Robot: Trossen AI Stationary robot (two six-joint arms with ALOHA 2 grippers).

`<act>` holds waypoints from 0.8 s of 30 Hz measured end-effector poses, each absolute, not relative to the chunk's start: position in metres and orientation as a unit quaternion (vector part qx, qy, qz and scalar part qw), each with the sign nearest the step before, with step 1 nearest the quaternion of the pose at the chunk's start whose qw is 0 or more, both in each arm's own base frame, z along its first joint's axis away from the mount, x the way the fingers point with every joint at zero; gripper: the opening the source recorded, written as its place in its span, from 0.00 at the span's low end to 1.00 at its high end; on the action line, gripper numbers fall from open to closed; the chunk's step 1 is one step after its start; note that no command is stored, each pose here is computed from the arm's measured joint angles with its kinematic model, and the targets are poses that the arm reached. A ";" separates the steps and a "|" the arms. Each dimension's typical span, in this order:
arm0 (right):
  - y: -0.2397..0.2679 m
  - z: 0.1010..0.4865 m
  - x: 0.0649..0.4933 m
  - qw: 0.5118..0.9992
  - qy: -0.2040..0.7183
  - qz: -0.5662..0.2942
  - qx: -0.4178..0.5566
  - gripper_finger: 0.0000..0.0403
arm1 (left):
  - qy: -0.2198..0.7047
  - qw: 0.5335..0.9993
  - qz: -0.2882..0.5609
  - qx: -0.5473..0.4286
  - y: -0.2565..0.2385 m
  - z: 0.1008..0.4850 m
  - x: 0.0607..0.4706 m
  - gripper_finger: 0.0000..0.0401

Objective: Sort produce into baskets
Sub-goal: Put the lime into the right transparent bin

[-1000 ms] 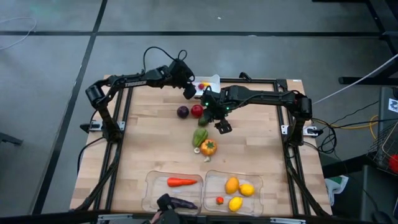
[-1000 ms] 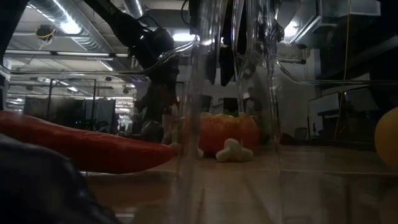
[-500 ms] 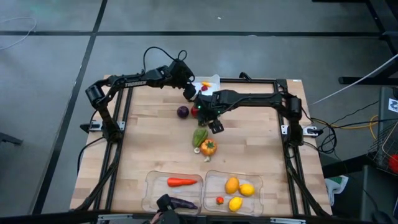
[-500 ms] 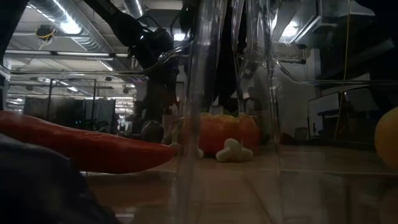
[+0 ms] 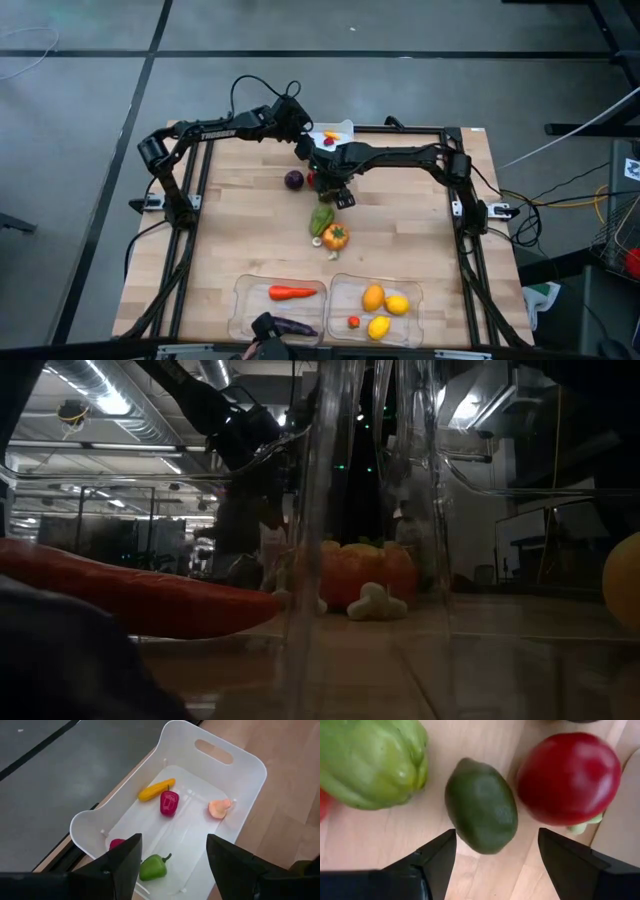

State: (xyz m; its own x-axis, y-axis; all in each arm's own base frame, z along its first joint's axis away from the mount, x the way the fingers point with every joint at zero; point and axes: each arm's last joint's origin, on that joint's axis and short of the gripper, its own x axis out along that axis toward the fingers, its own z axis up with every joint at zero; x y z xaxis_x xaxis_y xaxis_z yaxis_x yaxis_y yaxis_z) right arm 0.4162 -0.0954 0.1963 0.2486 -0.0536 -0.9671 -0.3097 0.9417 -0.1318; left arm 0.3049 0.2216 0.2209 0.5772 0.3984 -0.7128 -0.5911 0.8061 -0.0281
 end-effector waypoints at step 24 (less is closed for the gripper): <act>-0.095 0.166 0.424 0.773 0.612 0.098 -0.137 0.69 | 0.364 0.878 0.282 -0.132 0.222 0.221 0.305 0.55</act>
